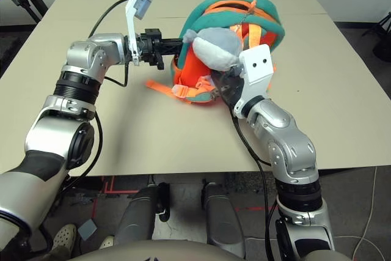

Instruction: Put the pencil case into the backpack and zip it.

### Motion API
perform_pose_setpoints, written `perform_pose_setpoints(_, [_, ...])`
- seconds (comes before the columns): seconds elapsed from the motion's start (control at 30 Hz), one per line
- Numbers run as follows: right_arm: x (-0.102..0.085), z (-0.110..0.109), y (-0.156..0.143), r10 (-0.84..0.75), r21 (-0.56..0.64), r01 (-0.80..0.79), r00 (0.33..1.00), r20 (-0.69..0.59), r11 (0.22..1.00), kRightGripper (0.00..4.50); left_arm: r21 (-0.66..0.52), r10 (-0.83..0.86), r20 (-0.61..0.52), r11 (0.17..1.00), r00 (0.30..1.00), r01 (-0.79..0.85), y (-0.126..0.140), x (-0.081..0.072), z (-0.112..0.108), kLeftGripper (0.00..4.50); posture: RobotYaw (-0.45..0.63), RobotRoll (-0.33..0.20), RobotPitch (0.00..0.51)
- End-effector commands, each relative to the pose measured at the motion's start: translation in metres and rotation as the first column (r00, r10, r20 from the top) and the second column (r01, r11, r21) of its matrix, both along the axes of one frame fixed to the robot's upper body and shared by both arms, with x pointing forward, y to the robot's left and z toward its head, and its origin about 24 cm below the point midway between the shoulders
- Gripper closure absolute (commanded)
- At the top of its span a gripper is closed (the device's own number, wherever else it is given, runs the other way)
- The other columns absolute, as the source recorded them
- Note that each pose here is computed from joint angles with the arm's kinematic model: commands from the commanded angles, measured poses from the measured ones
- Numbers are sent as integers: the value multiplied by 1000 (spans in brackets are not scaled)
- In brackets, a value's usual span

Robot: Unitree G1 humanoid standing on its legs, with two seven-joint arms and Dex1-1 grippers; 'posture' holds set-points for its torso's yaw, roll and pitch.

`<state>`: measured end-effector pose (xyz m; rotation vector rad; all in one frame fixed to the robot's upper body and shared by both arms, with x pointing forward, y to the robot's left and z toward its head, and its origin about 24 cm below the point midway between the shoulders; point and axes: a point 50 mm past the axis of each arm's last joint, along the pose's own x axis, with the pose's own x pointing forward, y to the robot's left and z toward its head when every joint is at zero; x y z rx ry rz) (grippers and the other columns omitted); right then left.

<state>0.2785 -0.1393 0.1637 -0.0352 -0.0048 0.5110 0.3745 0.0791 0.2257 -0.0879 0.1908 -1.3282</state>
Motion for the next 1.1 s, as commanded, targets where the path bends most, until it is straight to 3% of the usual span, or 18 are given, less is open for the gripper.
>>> perform_pose_setpoints(0.03, [0,-16,3,18,-20,-19,996,-88,1000,4152,1,-35,21,999,999,35,-12,-1,3,4500,-138,0,211])
perform_pose_setpoints(0.2, [0,-16,3,19,-22,-21,996,-89,1000,4152,-6,-1,76,1000,997,2,4,0,16,4500,-139,0,212])
perform_pose_setpoints(0.33, [0,-17,4,19,-21,-20,996,-91,1000,4153,-5,72,148,997,986,-72,35,-1,39,4500,-136,0,213])
perform_pose_setpoints(0.37, [0,-18,4,18,-20,-20,996,-92,1000,4153,1,85,168,996,982,-86,43,-4,44,4322,-136,0,213])
perform_pose_setpoints(0.43, [0,-18,4,19,-18,-20,995,-93,1000,4153,0,112,196,993,974,-115,57,-10,55,3894,-136,0,213])
perform_pose_setpoints(0.57, [2,-20,6,22,-13,-24,995,-94,1000,4153,41,99,251,993,963,-112,79,-30,67,2320,-113,0,204])
perform_pose_setpoints(0.77, [7,-21,7,32,-16,-34,995,-91,999,4153,136,-40,303,991,952,-2,75,-63,78,0,-92,0,192])
perform_pose_setpoints(0.93, [10,-23,6,40,-21,-42,995,-88,999,4153,206,-187,317,970,930,125,50,-82,78,0,-80,0,183])
perform_pose_setpoints(1.1, [12,-24,8,45,-21,-47,995,-84,999,4153,257,-231,331,955,915,148,29,-74,73,0,-78,0,173])
